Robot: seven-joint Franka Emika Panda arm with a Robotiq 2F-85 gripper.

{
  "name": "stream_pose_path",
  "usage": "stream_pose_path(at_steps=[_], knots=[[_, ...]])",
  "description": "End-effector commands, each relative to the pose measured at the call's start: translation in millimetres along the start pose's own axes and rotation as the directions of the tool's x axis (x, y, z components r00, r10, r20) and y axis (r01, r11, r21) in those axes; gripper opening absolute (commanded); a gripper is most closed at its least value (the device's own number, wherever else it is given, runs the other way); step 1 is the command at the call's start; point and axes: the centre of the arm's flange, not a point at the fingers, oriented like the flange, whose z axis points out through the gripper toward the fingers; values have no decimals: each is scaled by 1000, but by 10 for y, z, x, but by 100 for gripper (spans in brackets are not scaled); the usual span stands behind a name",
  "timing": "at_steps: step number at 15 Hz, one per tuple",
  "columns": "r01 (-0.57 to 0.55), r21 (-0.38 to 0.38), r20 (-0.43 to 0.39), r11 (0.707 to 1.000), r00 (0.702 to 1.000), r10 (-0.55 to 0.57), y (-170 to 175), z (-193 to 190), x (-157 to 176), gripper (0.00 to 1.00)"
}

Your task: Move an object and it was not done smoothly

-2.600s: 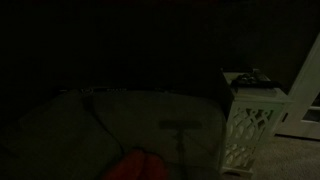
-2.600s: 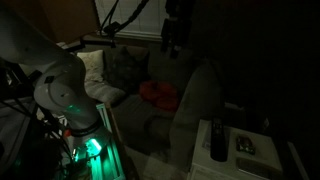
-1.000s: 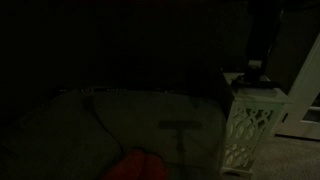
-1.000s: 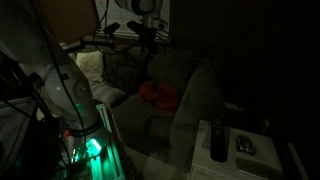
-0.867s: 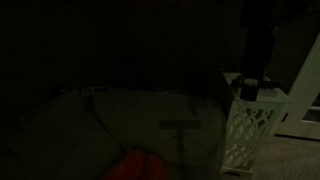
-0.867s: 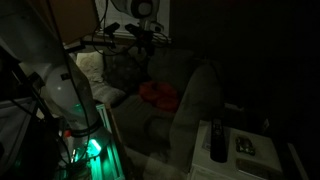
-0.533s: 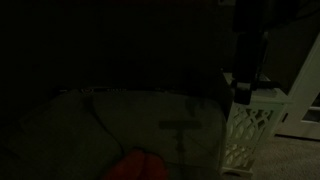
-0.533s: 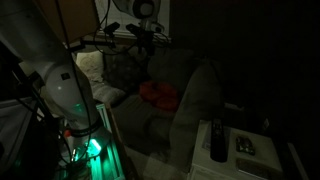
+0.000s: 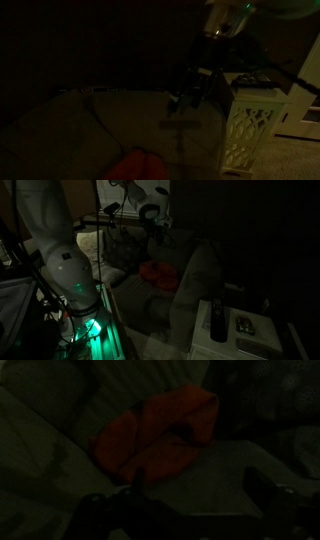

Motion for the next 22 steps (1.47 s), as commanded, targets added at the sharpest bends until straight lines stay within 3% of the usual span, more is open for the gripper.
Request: stream_pose_path(at_steps=[1,6,9,10,11,14,16,19,22], knots=[[57,70,3,996,998,-57,-72,832,456,100],[35,110,76,993,996,-44,-328,1954,477,100],[-3,154,225,988,974,-32,-429,2540,594,100],[6,185,288,983,956,-60,-365,2412,643,100],[18,133,214,991,976,-46,-290,2303,257,100],[0,169,265,986,963,-45,-239,2377,466,100],[-35,150,222,988,975,1,-291,2395,445,100],[-178,104,110,978,980,167,-592,2936,423,100],[-283,102,-6,954,958,285,-868,3434,290,100]])
